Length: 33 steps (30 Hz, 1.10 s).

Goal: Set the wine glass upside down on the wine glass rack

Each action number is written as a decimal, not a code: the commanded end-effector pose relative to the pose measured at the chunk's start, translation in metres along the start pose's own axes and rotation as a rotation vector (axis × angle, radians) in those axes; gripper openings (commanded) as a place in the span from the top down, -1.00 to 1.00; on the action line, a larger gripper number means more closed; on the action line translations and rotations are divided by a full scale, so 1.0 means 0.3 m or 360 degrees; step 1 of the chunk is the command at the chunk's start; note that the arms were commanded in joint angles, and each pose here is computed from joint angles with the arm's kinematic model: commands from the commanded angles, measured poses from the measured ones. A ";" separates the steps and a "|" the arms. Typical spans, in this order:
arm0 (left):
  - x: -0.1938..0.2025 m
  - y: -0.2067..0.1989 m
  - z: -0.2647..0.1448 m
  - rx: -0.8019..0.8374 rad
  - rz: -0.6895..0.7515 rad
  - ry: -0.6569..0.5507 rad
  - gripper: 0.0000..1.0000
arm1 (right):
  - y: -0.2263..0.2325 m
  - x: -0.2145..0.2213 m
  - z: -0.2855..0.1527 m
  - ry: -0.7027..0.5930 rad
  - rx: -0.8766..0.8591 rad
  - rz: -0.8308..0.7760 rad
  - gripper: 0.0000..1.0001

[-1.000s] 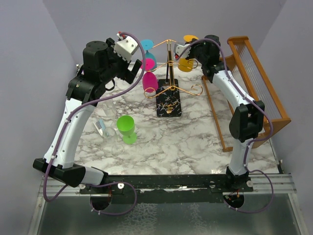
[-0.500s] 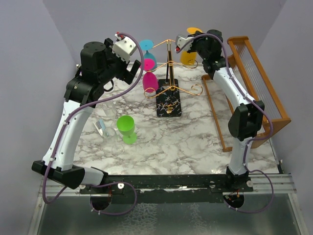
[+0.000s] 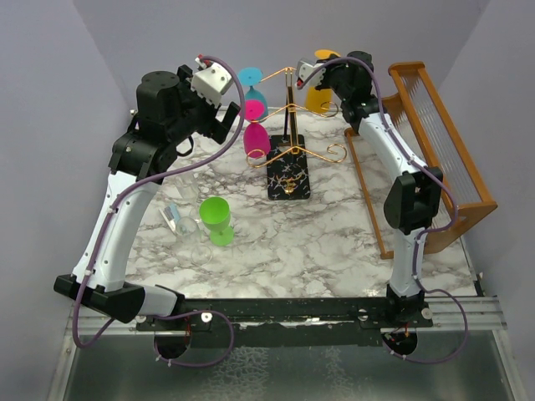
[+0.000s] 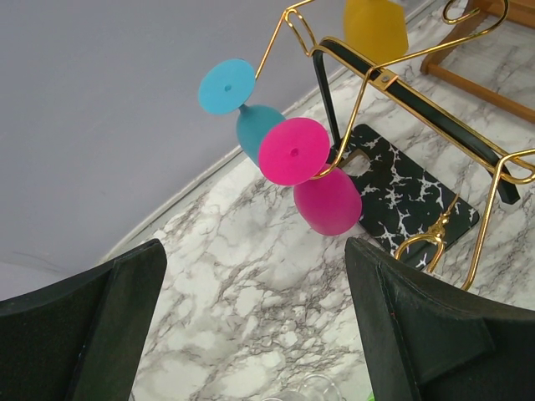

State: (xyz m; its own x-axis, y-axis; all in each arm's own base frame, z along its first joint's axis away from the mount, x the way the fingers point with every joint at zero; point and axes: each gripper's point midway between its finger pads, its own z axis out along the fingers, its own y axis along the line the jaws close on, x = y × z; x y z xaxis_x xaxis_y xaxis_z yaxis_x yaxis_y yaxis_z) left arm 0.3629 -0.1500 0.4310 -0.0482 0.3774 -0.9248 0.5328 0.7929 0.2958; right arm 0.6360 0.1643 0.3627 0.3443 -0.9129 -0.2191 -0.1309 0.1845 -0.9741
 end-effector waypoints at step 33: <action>-0.020 0.001 -0.023 0.0011 0.0004 -0.0055 -0.82 | 0.031 -0.128 0.003 -0.0227 -0.0089 0.0278 0.41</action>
State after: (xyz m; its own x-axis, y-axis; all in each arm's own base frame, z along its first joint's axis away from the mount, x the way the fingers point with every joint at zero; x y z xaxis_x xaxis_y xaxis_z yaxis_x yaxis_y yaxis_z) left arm 0.3639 -0.1485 0.4279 -0.0557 0.3788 -0.9238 0.5330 0.7937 0.2933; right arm 0.6324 0.1910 0.3447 0.4038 -0.8456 -0.3493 -0.2342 0.2735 -0.9329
